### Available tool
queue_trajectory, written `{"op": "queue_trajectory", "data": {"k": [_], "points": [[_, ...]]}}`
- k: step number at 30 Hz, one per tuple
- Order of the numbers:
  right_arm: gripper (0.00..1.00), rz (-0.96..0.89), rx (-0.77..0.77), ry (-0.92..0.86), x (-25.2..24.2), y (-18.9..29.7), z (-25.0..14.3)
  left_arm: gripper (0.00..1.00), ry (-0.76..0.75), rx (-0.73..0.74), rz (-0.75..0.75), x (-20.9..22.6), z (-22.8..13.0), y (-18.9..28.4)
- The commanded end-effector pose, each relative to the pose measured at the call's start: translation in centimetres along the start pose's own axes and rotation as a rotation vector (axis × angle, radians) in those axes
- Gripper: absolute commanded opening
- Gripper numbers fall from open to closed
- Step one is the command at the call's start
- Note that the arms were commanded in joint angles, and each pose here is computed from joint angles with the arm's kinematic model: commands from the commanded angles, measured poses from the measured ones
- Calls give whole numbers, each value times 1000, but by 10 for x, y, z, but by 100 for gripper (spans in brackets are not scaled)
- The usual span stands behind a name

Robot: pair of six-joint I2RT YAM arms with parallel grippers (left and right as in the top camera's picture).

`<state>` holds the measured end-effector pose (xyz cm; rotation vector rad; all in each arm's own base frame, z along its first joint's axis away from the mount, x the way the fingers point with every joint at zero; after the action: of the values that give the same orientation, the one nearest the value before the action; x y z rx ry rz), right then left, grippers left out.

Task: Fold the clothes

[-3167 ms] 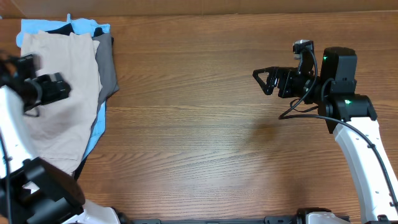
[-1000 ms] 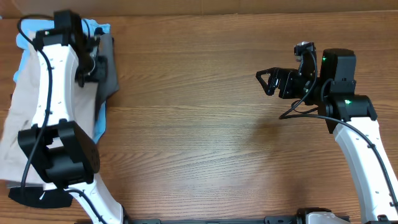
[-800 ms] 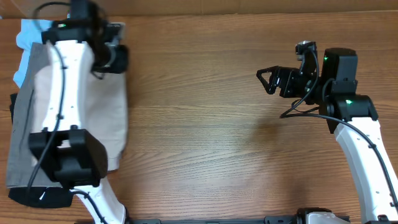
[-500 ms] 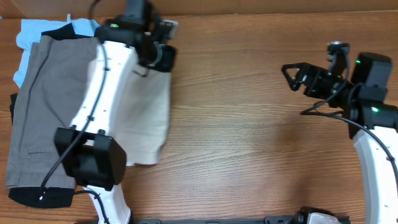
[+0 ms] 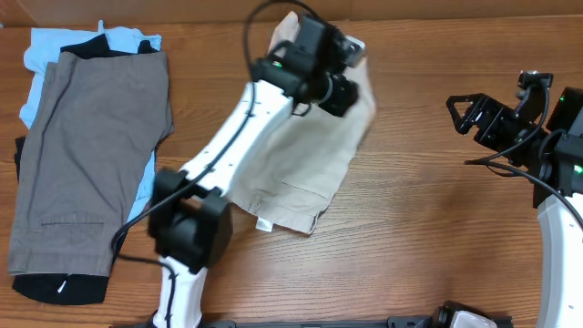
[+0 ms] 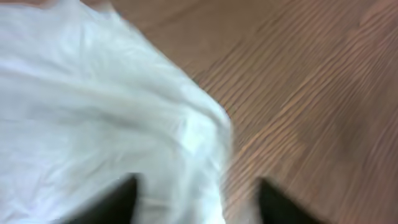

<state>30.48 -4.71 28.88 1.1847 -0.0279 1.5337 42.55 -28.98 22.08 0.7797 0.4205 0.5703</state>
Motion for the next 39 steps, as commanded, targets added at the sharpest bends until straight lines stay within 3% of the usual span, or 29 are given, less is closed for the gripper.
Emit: {"op": "queue_trajectory", "data": {"k": [1, 3, 9, 13, 17, 22, 27, 33, 39], "points": [[95, -18, -52, 36, 7, 10, 8, 100, 24, -22, -8, 2, 4, -1], [95, -16, -54, 38, 7, 11, 8, 100, 35, -53, 13, 10, 15, 20], [94, -1, -33, 56, 15, 8, 3, 100, 124, -141, 133, 50, 36, 144], [92, 46, 33, 110, 37, -4, -14, 100, 228, -178, 258, 86, 20, 225], [91, 43, 87, 195, 69, -24, -41, 100, 347, -154, 344, 121, -15, 269], [94, 8, 127, 320, 114, -47, -90, 100, 494, -86, 405, 157, -60, 293], [94, -12, 182, 439, 144, -72, -140, 100, 541, -63, 432, 174, -82, 302], [94, -176, 375, 516, 122, -124, -195, 100, 528, -12, 411, 172, -88, 290], [90, -326, 563, 446, 85, -153, -226, 100, 546, 57, 389, 174, -100, 266]]}}
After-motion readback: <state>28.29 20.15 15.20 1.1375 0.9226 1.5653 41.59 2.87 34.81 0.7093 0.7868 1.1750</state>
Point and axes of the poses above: each gripper's point midway between its finger pads, its own y axis back along the fingers, its own x axis along the line the jaws close on, z = x × y, the point moved 8 cm from there along y, back along the fingers, and after that the axes turned 11 degrees about -y, right-handed, at the moved point
